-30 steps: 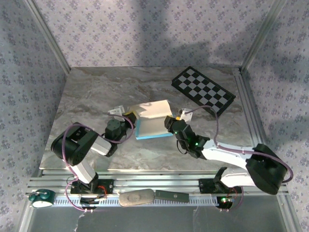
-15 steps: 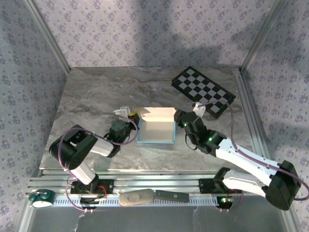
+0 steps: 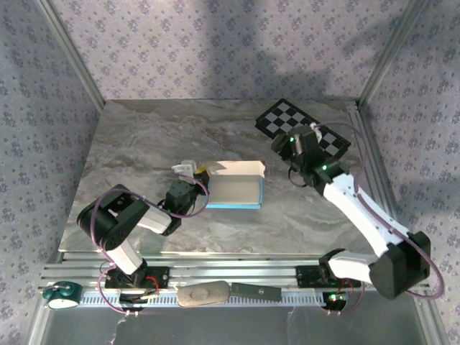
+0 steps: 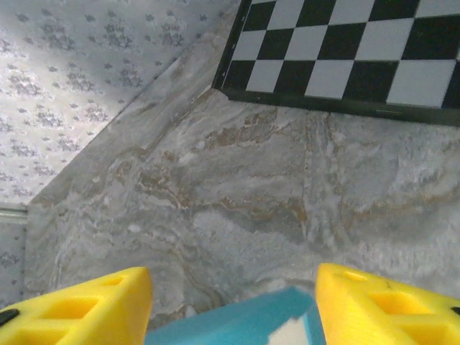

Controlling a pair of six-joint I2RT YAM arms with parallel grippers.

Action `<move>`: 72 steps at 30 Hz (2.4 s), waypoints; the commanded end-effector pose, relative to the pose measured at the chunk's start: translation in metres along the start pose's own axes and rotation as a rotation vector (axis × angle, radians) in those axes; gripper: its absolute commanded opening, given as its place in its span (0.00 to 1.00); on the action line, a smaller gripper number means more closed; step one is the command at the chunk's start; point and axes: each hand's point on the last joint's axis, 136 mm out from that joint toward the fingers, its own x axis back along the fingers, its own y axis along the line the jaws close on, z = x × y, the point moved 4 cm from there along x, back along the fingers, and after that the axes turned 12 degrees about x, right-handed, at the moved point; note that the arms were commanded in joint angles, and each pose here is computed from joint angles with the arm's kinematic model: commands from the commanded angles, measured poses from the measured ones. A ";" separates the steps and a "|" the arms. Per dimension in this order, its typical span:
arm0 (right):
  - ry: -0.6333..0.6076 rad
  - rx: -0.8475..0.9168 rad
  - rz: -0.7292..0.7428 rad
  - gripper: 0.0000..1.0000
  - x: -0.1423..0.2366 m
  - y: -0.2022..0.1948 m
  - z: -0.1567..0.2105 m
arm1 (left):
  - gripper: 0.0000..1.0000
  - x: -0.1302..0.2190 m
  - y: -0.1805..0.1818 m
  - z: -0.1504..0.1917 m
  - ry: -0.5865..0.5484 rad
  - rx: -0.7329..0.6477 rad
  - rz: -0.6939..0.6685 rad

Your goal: Fold the paper box

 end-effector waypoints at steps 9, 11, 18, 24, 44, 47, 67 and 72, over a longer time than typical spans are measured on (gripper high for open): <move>0.565 -0.115 -0.096 0.67 -0.077 0.000 0.045 | 0.00 0.005 -0.010 -0.005 -0.010 -0.040 -0.004; 0.593 -0.191 -0.118 0.66 -0.086 -0.005 0.057 | 0.00 0.006 -0.012 -0.005 -0.009 -0.046 0.001; 0.619 -0.339 -0.151 0.66 -0.084 -0.009 0.075 | 0.00 0.005 -0.014 -0.003 -0.008 -0.055 -0.003; 0.617 -0.390 -0.123 0.64 -0.084 -0.016 0.086 | 0.00 0.005 -0.017 0.002 -0.007 -0.057 0.000; 0.586 -0.440 -0.163 0.61 -0.098 -0.009 0.084 | 0.00 0.005 -0.020 0.007 -0.009 -0.069 -0.006; 0.591 -0.507 -0.158 0.61 -0.097 -0.011 0.096 | 0.00 0.006 -0.018 0.009 -0.010 -0.065 -0.012; 0.552 -0.715 -0.065 0.61 -0.083 -0.016 0.125 | 0.00 0.011 -0.027 0.021 -0.043 -0.054 -0.036; 0.507 -0.830 -0.011 0.62 -0.078 -0.022 0.136 | 0.00 0.011 -0.029 0.025 -0.048 -0.049 -0.044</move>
